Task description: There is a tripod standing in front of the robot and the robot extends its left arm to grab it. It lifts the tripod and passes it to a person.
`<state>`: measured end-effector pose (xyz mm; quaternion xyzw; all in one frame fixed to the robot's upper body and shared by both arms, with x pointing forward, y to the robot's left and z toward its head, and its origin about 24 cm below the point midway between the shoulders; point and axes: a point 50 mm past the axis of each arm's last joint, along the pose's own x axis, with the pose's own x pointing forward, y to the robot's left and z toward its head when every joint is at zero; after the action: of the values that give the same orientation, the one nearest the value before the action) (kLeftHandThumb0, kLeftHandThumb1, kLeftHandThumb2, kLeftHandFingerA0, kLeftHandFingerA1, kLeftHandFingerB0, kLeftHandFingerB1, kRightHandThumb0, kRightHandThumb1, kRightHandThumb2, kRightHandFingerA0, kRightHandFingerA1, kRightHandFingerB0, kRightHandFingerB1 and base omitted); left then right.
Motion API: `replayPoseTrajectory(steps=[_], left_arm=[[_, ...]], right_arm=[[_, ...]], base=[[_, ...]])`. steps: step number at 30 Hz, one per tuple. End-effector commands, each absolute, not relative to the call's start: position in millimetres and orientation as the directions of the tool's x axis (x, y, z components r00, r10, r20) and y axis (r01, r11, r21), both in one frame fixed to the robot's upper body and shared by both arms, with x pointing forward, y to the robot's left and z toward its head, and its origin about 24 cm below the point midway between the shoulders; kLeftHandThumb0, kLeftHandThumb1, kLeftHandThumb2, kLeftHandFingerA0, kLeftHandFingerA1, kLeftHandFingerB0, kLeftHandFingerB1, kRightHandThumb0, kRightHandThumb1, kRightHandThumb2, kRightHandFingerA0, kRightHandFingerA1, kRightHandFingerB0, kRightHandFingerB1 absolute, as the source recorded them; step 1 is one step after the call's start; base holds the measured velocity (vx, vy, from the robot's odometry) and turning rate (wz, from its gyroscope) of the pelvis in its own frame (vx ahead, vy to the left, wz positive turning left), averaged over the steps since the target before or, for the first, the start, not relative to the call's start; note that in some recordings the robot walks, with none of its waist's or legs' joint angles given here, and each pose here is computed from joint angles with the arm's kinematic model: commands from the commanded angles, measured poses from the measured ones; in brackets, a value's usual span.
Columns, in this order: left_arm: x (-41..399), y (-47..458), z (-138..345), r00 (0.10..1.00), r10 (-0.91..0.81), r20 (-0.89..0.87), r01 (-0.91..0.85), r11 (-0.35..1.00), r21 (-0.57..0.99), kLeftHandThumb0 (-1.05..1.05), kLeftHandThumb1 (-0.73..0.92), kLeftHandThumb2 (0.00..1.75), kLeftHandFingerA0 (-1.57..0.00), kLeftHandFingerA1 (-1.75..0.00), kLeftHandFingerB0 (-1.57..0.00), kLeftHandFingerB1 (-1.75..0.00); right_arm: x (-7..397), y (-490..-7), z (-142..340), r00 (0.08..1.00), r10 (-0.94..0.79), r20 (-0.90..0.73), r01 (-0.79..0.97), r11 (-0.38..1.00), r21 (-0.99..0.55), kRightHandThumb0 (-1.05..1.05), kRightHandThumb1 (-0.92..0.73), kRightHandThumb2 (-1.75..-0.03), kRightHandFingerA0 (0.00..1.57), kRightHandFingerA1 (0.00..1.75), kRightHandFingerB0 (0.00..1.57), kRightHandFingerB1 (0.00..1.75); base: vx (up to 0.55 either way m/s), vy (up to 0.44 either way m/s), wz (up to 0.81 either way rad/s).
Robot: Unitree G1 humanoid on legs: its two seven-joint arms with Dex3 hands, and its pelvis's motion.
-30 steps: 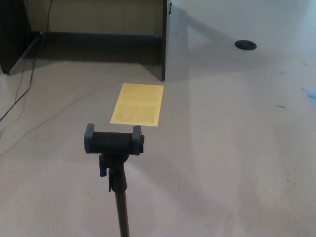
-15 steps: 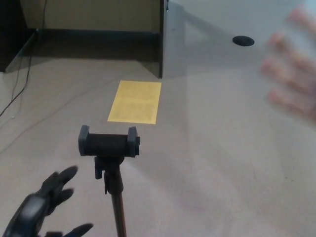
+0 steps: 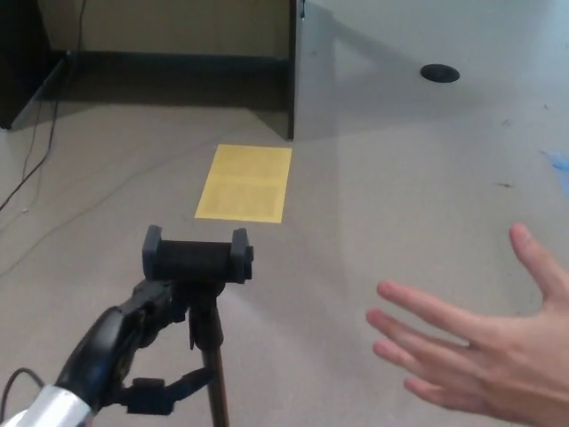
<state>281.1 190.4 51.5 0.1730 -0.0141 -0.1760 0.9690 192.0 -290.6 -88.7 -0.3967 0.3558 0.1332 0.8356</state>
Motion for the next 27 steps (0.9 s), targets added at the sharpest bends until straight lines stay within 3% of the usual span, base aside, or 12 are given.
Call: replayPoseTrajectory(steps=[1,2,3,4,5,11,12,20,23,25,26,27], left_arm=[[286,180,49,0.92,-0.382,-0.082,0.386,0.856,0.344,-0.71,0.49,0.57,-0.1,-0.32,0.0,-0.17],[287,178,48,0.918,-0.385,-0.093,0.392,0.849,0.355,-0.68,0.4,0.81,-0.03,-0.38,-0.01,-0.12],[288,177,47,0.917,-0.387,-0.098,0.395,0.847,0.356,-0.76,0.48,0.6,-0.08,-0.32,0.0,-0.17],[288,175,46,0.916,-0.388,-0.105,0.399,0.845,0.356,-0.76,0.48,0.6,-0.08,-0.32,0.0,-0.17],[290,173,44,0.912,-0.396,-0.109,0.408,0.848,0.338,-0.68,0.4,0.8,-0.04,-0.37,0.0,-0.12],[299,166,41,0.904,-0.395,-0.166,0.427,0.86,0.281,-0.67,0.41,0.83,-0.02,-0.42,-0.02,-0.14],[300,164,38,0.902,-0.381,-0.204,0.427,0.855,0.295,-0.74,0.51,0.56,-0.18,-0.34,0.0,-0.18],[308,158,18,0.883,-0.363,-0.296,0.44,0.859,0.26,-0.66,0.42,0.72,-0.12,-0.43,-0.02,-0.14],[310,157,13,0.881,-0.368,-0.298,0.442,0.864,0.24,-0.61,0.5,0.56,-0.24,-0.37,0.0,-0.18],[312,155,10,0.874,-0.372,-0.313,0.456,0.85,0.263,-0.66,0.43,0.76,-0.26,-0.47,0.0,-0.13],[312,154,7,0.872,-0.371,-0.32,0.458,0.849,0.264,-0.65,0.42,0.76,-0.31,-0.49,0.0,-0.14],[312,154,6,0.87,-0.371,-0.325,0.459,0.85,0.258,-0.61,0.51,0.55,-0.4,-0.39,0.0,-0.23]], right_arm=[[194,-297,-83,0.72,-0.057,-0.692,-0.506,0.64,-0.578,-0.41,-0.69,-0.61,0.65,0.43,0.45,0.36],[194,-297,-83,0.717,-0.058,-0.694,-0.505,0.643,-0.576,-0.41,-0.7,-0.61,0.65,0.42,0.45,0.36],[194,-297,-83,0.716,-0.059,-0.695,-0.505,0.643,-0.575,-0.41,-0.7,-0.62,0.65,0.42,0.45,0.36],[192,-297,-84,0.715,-0.06,-0.696,-0.506,0.643,-0.575,-0.41,-0.7,-0.62,0.65,0.42,0.45,0.36],[192,-297,-84,0.713,-0.062,-0.699,-0.506,0.644,-0.574,-0.41,-0.7,-0.61,0.65,0.42,0.45,0.36],[193,-297,-83,0.717,-0.062,-0.695,-0.507,0.637,-0.58,-0.41,-0.71,-0.61,0.67,0.43,0.47,0.37],[193,-298,-82,0.717,-0.059,-0.695,-0.507,0.64,-0.577,-0.41,-0.71,-0.61,0.66,0.43,0.47,0.37],[199,-296,-79,0.722,-0.04,-0.69,-0.498,0.662,-0.56,-0.41,-0.69,-0.61,0.64,0.42,0.45,0.36],[201,-296,-77,0.726,-0.037,-0.687,-0.497,0.661,-0.561,-0.42,-0.7,-0.61,0.63,0.41,0.45,0.36],[203,-297,-75,0.731,-0.039,-0.681,-0.5,0.649,-0.574,-0.41,-0.7,-0.61,0.63,0.41,0.45,0.36],[204,-297,-75,0.729,-0.038,-0.683,-0.498,0.656,-0.567,-0.48,-0.59,-0.86,0.53,0.54,0.39,0.49],[206,-296,-74,0.732,-0.036,-0.68,-0.496,0.656,-0.569,-0.42,-0.7,-0.61,0.62,0.41,0.45,0.36]], base=[[0.0,0.0,0.0],[0.0,0.0,0.0],[0.0,0.0,0.0],[0.0,0.0,0.0],[0.0,0.0,0.0],[0.0,0.0,0.0],[0.0,0.0,0.0],[0.0,0.0,0.0],[0.0,0.0,0.0],[0.0,0.0,0.0],[0.0,0.0,0.0],[0.0,0.0,0.0]])
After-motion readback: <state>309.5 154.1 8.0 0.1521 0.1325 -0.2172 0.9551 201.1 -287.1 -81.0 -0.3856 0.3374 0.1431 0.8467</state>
